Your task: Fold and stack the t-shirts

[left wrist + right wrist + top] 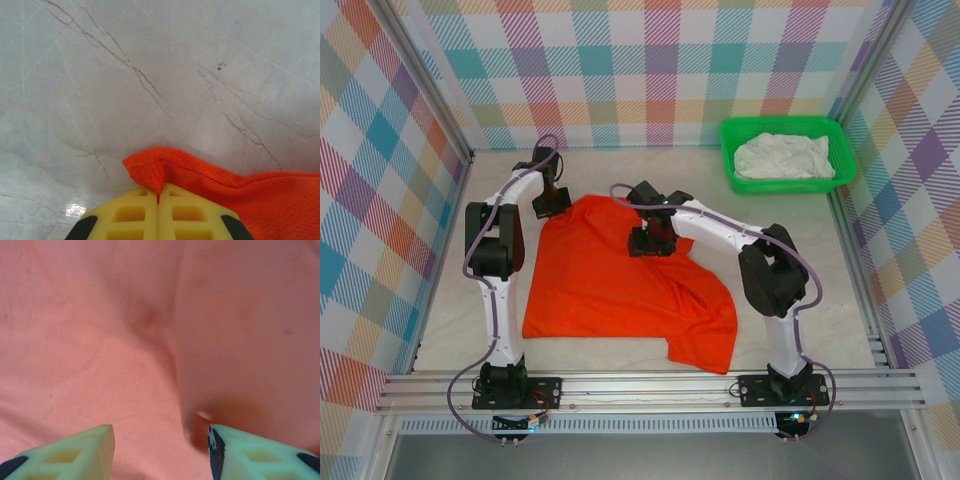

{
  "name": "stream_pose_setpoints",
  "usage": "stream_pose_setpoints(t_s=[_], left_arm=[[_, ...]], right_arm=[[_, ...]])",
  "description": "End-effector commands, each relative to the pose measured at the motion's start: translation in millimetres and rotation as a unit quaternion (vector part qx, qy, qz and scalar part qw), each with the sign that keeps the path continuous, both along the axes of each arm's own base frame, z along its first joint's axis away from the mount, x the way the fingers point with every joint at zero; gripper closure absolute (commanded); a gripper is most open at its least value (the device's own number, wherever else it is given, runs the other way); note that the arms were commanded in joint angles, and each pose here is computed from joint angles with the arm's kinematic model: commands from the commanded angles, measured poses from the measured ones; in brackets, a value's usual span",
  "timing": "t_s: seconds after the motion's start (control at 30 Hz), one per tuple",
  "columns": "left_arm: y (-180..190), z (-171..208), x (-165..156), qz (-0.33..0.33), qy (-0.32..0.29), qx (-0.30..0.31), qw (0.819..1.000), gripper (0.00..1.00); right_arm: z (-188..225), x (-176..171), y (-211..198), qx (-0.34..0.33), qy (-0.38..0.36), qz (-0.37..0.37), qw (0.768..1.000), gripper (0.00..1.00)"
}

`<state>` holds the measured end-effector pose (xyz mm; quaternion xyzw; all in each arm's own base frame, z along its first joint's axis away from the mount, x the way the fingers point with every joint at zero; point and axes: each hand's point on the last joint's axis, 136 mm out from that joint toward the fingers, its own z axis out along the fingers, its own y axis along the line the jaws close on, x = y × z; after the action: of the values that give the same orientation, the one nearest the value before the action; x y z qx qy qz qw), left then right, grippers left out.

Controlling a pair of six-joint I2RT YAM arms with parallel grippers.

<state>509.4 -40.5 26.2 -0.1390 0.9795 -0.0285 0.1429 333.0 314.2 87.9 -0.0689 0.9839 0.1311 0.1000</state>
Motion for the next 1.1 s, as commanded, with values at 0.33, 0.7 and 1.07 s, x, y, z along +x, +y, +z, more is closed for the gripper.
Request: stream_pose_setpoints(t_s=[0.33,0.7,1.07], left_arm=[[-2.5,-19.2,-17.2,-0.001,0.034,-0.017,0.999,1.00],[-3.2,-20.9,-17.2,-0.003,0.035,-0.018,0.999,1.00],[-3.9,-21.1,-17.5,-0.006,0.033,-0.020,0.999,1.00]], right_arm=[[21.7,78.5,-144.8,0.077,-0.020,-0.215,0.973,0.42],[-26.5,115.0,-146.0,0.127,0.034,-0.284,0.950,0.36],[-49.5,129.6,-148.7,0.135,0.044,-0.331,0.933,0.41]])
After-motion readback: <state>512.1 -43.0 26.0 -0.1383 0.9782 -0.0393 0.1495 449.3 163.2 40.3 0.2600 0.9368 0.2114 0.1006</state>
